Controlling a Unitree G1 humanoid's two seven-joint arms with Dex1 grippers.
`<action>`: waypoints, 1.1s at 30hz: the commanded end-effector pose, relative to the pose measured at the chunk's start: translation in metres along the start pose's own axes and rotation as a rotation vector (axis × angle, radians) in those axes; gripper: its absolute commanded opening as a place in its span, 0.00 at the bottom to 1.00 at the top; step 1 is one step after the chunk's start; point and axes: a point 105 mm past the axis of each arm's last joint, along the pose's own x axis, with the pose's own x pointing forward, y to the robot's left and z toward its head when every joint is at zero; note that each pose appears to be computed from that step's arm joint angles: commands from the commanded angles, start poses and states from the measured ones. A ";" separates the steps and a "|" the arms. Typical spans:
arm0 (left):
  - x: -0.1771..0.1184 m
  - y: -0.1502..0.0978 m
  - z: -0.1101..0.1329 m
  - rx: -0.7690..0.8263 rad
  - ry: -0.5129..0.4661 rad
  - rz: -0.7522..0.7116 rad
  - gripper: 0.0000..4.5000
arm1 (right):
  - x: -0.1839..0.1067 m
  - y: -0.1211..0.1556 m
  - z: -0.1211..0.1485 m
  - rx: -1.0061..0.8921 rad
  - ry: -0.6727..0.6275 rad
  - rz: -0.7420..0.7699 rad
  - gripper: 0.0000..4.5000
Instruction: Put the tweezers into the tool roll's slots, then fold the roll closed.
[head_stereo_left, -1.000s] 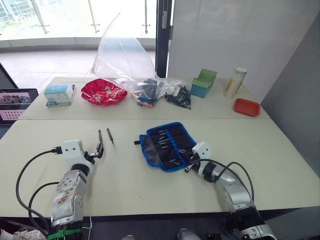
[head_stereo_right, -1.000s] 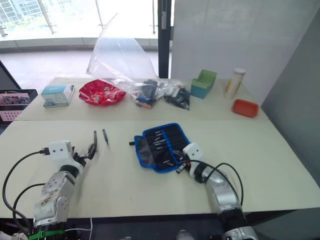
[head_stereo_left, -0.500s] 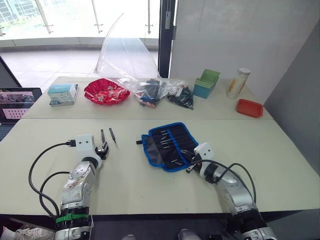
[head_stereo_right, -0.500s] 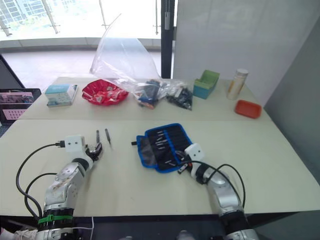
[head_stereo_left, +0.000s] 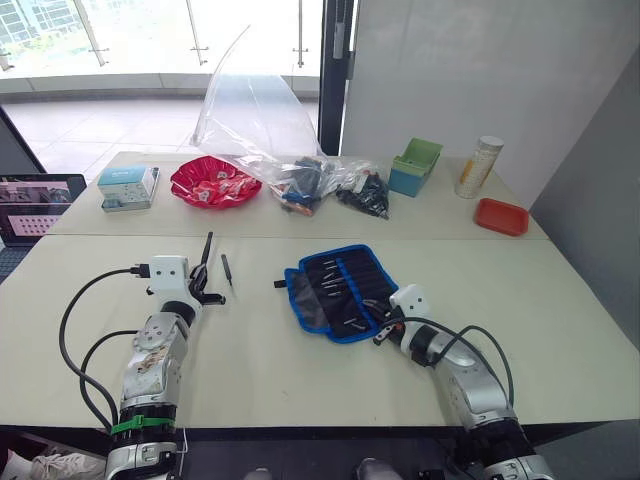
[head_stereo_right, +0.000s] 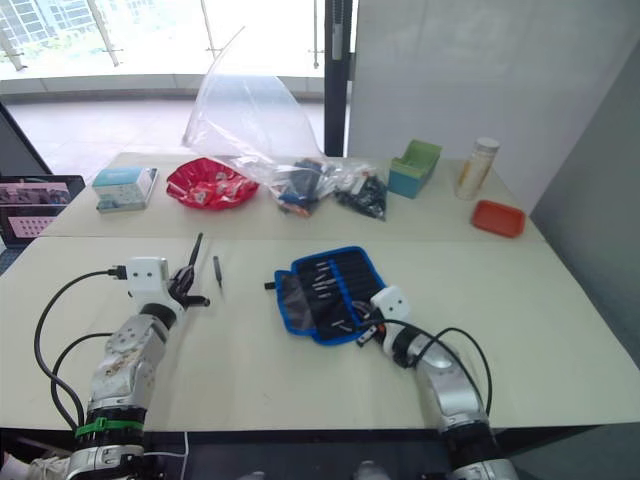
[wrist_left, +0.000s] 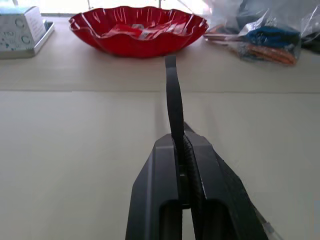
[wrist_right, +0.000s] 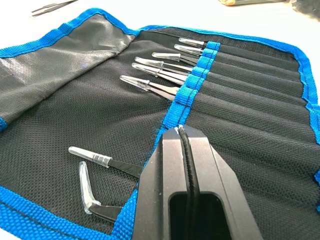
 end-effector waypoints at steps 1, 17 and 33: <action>0.007 -0.032 0.047 0.070 -0.163 -0.199 0.01 | -0.005 0.007 -0.026 0.052 0.092 0.003 0.00; -0.018 -0.156 0.004 0.406 0.283 -1.131 0.01 | -0.014 0.013 -0.024 0.065 0.086 -0.051 0.00; -0.005 -0.162 -0.013 0.504 0.344 -1.105 0.01 | -0.014 0.015 -0.024 0.063 0.093 -0.063 0.00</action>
